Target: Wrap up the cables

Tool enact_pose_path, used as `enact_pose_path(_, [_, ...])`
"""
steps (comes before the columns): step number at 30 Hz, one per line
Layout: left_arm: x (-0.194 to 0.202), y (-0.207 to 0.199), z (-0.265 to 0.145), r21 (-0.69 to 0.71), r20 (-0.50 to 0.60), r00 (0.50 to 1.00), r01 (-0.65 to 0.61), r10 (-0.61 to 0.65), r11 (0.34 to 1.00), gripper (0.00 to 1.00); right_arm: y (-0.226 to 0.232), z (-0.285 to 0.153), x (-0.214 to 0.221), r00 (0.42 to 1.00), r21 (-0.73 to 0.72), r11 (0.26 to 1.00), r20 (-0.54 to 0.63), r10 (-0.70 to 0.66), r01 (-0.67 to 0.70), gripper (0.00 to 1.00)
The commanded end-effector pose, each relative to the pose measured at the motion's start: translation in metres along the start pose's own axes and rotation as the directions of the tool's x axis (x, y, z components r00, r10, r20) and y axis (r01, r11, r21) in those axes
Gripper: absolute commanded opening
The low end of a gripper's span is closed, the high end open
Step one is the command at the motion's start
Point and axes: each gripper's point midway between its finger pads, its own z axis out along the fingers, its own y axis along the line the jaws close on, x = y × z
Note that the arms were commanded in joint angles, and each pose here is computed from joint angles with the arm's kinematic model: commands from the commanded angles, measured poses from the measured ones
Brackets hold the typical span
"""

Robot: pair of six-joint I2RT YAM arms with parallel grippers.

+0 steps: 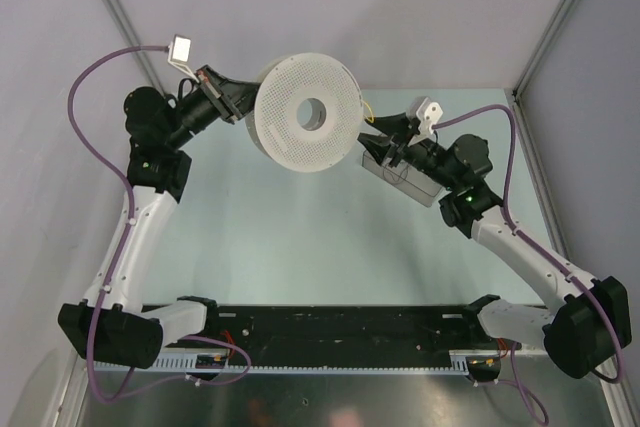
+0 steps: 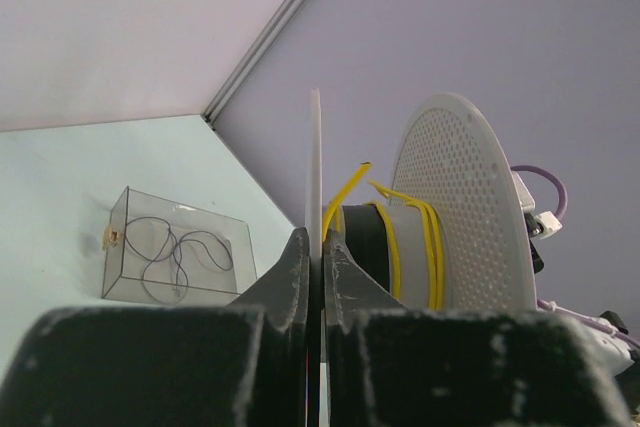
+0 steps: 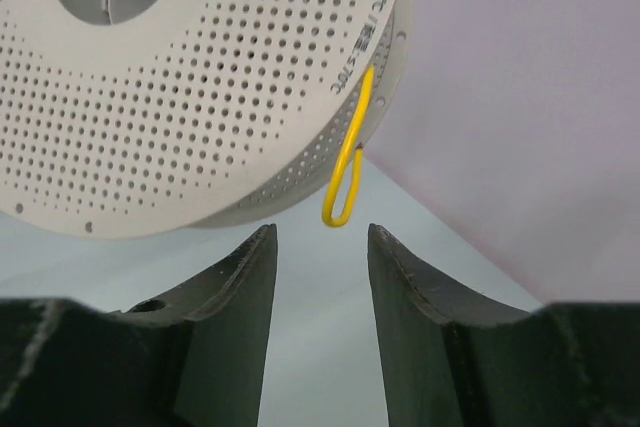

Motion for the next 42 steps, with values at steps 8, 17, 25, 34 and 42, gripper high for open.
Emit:
enact_pose_path(8, [-0.015,-0.023,-0.005,0.068,0.054,0.999,0.003,-0.007,0.998,0.00,-0.021,0.003,-0.059,0.984,0.157,0.986,0.158,-0.083,0.059,0.39])
enact_pose_path(17, [-0.011,-0.009,-0.004,0.044,0.056,0.997,0.060,-0.062,0.997,0.00,-0.016,0.004,-0.063,0.982,0.140,0.988,0.165,-0.090,0.067,0.40])
enact_pose_path(25, [-0.008,0.003,-0.004,0.020,0.060,0.992,0.113,-0.114,0.993,0.00,-0.016,0.006,-0.060,0.983,0.144,0.987,0.157,-0.099,0.076,0.25])
enact_pose_path(34, [-0.018,0.016,-0.004,-0.011,0.111,0.965,0.238,-0.236,0.971,0.00,-0.016,0.011,-0.021,0.998,0.113,0.993,0.048,-0.031,0.025,0.00])
enact_pose_path(42, [-0.034,0.037,0.004,-0.034,0.206,0.897,0.406,-0.391,0.913,0.00,0.038,0.029,-0.027,0.986,-0.111,0.984,0.067,0.149,-0.141,0.00])
